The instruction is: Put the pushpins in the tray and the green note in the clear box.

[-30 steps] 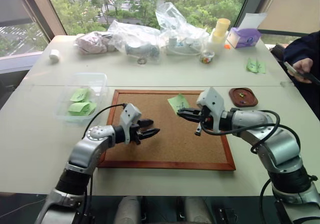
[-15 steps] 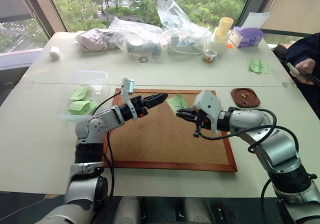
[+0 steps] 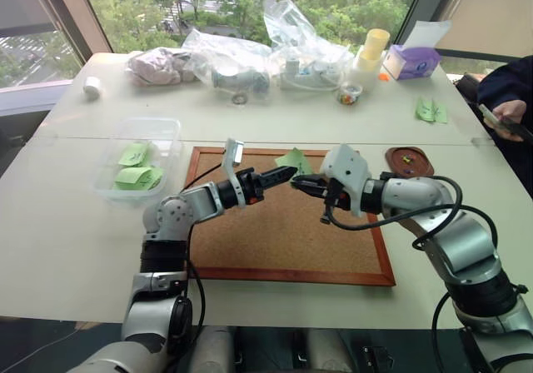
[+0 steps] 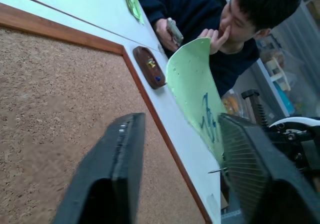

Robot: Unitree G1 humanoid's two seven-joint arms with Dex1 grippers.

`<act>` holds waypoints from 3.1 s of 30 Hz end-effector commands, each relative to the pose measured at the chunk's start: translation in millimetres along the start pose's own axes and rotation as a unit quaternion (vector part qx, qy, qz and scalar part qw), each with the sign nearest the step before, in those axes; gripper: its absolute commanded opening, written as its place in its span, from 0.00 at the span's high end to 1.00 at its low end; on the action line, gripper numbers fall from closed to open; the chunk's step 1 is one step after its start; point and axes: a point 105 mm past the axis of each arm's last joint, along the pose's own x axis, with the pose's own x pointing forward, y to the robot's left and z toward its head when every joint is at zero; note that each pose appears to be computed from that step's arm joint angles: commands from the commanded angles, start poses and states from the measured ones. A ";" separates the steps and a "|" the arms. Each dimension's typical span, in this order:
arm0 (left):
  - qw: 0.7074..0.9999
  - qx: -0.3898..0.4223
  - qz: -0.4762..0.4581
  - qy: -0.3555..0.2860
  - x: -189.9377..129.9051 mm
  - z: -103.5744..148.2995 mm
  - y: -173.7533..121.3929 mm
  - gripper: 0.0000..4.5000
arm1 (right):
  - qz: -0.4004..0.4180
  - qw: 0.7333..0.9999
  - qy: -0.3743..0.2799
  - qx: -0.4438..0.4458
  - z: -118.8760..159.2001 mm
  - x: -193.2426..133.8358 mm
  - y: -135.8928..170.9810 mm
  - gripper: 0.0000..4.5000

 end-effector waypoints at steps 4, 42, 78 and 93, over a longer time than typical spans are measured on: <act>0.999 0.018 -0.014 -0.021 -2.0 12.1 -9.0 0.99 | -0.006 0.999 -0.011 -0.030 11.4 -4.7 0.4 1.00; 0.960 0.263 0.085 -0.039 -37.6 22.3 -4.1 1.00 | -0.579 0.674 -0.002 0.458 -127.1 -118.8 -168.9 0.54; 0.929 0.321 0.152 -0.099 -48.0 61.2 -9.8 1.00 | -0.196 0.932 -0.045 0.300 -23.3 -49.2 -86.4 0.01; 0.680 0.303 0.582 -0.327 -191.8 148.0 41.5 1.00 | 0.015 0.979 -0.017 0.203 -7.6 -33.2 -21.8 0.01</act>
